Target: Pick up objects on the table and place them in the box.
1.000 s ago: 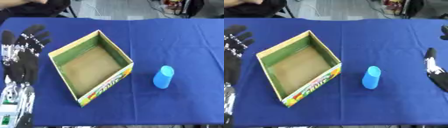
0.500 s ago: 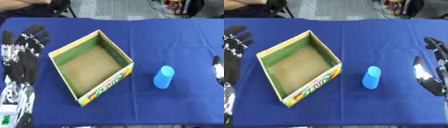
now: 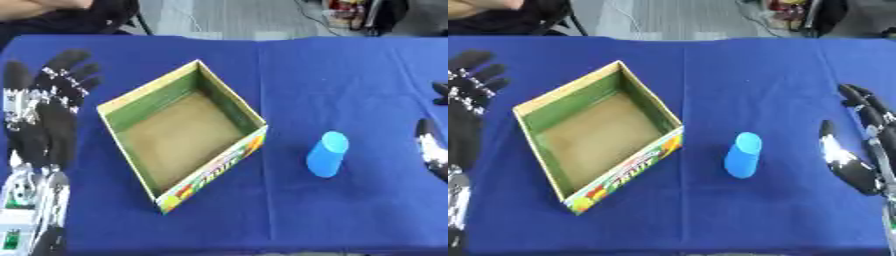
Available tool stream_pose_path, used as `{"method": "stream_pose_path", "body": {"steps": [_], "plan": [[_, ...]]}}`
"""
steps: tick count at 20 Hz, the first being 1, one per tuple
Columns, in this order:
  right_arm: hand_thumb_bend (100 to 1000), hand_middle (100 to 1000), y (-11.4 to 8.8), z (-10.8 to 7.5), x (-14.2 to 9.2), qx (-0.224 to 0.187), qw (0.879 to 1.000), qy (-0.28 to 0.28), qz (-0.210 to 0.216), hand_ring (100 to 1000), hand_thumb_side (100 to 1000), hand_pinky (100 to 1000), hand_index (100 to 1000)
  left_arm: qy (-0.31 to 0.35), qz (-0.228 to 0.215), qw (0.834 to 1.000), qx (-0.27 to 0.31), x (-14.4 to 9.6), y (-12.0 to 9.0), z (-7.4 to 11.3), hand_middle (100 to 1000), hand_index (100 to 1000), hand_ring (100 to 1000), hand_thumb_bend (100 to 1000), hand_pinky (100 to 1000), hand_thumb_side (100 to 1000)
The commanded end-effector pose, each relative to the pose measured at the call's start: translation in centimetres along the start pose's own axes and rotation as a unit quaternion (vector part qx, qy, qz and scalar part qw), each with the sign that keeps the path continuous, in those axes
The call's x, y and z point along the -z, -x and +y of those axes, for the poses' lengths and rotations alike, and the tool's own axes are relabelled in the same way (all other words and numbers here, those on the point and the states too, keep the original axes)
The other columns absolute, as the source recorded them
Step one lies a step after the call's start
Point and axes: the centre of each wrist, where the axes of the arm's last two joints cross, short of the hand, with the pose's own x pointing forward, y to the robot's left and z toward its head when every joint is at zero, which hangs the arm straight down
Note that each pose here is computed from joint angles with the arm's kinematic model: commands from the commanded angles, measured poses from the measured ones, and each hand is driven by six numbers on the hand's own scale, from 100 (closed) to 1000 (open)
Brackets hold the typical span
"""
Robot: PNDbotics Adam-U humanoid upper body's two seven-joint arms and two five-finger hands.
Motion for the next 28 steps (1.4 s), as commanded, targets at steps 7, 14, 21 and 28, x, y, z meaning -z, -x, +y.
{"method": "stream_pose_path", "body": {"steps": [7,14,21,28], "plan": [[100,892,0.4,0.8,1.7,-0.006,0.997,-0.060,-0.057,775,830,830,977,0.010,-0.008,1.000,0.003,0.3,-0.4,0.1,843,875,818,994,853,1000],[100,894,0.9,1.4,3.0,-0.006,0.992,-0.092,-0.091,779,827,828,978,0.012,-0.006,1.000,0.002,0.3,-0.4,0.1,844,874,819,992,854,1000],[100,896,1.1,1.9,4.3,-0.009,0.986,-0.113,-0.120,782,826,827,979,0.014,-0.005,1.000,0.000,0.3,-0.3,0.0,845,873,821,992,856,1000],[100,897,1.0,2.3,6.2,-0.008,0.979,-0.131,-0.158,784,823,825,980,0.017,-0.004,1.000,-0.001,0.3,-0.3,0.0,846,872,822,990,857,1000]]}}
